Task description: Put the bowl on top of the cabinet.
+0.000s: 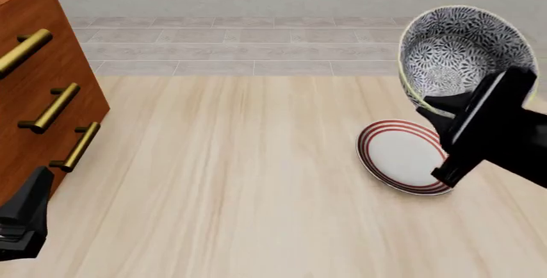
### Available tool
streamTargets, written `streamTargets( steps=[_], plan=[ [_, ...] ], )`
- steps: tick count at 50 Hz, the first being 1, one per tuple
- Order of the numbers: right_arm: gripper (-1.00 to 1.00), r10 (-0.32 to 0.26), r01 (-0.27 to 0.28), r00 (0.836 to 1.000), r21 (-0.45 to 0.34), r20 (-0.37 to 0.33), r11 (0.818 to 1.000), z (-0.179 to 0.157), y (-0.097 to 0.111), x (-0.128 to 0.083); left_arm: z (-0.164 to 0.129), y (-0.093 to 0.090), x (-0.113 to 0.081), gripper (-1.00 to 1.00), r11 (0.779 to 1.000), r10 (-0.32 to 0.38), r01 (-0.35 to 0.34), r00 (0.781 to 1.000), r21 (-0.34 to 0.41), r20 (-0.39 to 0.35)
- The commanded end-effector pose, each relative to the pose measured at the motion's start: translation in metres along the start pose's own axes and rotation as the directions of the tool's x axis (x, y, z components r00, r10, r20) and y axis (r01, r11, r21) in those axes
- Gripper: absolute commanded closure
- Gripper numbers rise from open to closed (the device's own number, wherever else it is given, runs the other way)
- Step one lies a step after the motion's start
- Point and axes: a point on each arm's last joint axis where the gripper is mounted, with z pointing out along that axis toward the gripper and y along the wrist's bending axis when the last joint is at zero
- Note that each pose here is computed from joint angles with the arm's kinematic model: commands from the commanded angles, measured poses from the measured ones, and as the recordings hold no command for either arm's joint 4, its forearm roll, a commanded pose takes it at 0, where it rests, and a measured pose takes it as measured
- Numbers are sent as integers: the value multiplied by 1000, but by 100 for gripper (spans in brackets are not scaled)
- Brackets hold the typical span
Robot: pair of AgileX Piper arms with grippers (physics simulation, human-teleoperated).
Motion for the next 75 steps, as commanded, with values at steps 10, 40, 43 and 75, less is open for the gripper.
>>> streamTargets(
  steps=[10,40,43,75],
  plan=[
    [100,-247,251,960,-19,131,968,25,18,-21,0,0,0,-100,1000,1,-1,1000,-5,0],
    [100,-415,438,863,-21,288,898,33,57,-36,3,-2,1,-100,999,2,-1,1000,35,-19],
    [100,-418,442,863,-21,285,897,33,57,-34,13,-3,2,-100,999,-11,13,998,40,-62],
    [100,-431,466,852,-55,295,883,33,65,-33,45,-42,-143,-100,908,-65,192,943,372,-327]
  ],
)
